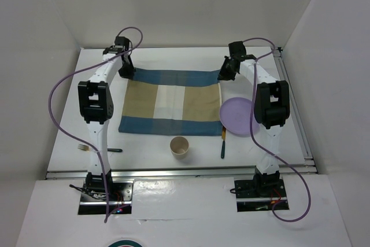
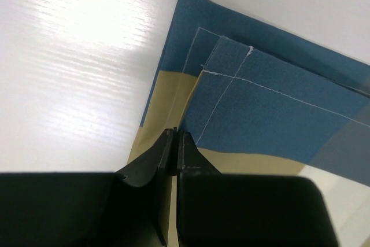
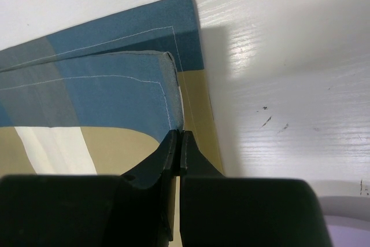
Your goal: Set the dinner table for one person
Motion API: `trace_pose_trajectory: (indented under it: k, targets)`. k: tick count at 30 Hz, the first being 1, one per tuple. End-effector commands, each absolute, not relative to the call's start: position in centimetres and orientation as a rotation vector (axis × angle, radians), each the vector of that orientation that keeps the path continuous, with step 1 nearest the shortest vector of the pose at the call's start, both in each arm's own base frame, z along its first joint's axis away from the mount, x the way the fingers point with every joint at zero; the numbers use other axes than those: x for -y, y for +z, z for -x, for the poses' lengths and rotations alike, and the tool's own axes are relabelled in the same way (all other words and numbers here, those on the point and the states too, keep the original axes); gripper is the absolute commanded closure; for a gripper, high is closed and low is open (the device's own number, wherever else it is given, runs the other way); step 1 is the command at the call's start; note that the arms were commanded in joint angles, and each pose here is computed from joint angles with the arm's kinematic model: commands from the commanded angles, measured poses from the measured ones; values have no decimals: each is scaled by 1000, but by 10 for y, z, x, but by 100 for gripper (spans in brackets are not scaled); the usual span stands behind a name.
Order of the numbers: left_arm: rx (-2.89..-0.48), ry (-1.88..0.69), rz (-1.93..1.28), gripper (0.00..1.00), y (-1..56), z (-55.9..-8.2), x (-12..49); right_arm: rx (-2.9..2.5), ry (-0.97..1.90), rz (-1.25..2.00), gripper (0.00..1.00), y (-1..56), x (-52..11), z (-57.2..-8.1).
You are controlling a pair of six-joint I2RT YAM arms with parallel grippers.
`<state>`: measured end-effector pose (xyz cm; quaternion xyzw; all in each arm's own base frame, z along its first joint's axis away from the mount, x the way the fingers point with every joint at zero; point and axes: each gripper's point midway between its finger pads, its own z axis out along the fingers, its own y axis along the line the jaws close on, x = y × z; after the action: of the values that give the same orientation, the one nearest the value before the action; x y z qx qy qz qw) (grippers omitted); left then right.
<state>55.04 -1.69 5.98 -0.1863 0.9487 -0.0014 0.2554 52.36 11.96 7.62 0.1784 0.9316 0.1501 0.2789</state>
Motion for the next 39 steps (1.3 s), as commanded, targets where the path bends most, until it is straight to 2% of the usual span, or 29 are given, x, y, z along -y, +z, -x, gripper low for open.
trace_pose_trajectory:
  k: [1, 15, 24, 31, 32, 34, 35, 38, 39]
  targets:
    - [-2482, -5, 479, 100, 115, -548, 17, -2447, 411, -451, 100, 101, -124, -527]
    - [-2394, 36, 504, 100, 150, -550, 8, -2396, 430, -393, 100, 137, -134, -529]
    - [-2373, 37, 558, 100, 149, -553, -17, -2368, 447, -351, 100, 154, -145, -535]
    - [-2426, -63, 513, 100, 130, -558, -2, -2364, 448, -350, 100, 150, -147, -544]
    - [-2456, -85, 508, 86, 115, -561, 2, -2362, 448, -350, 100, 150, -148, -547]
    - [-2487, -122, 487, 69, 106, -563, 8, -2373, 445, -352, 100, 149, -148, -547]
    - [-2520, -131, 488, 56, 89, -562, 11, -2373, 445, -352, 100, 149, -148, -547]
    - [-2539, -128, 492, 50, 78, -565, 11, -2385, 441, -354, 100, 144, -147, -544]
    - [-2548, -126, 493, 44, 73, -564, 11, -2385, 441, -354, 100, 144, -147, -544]
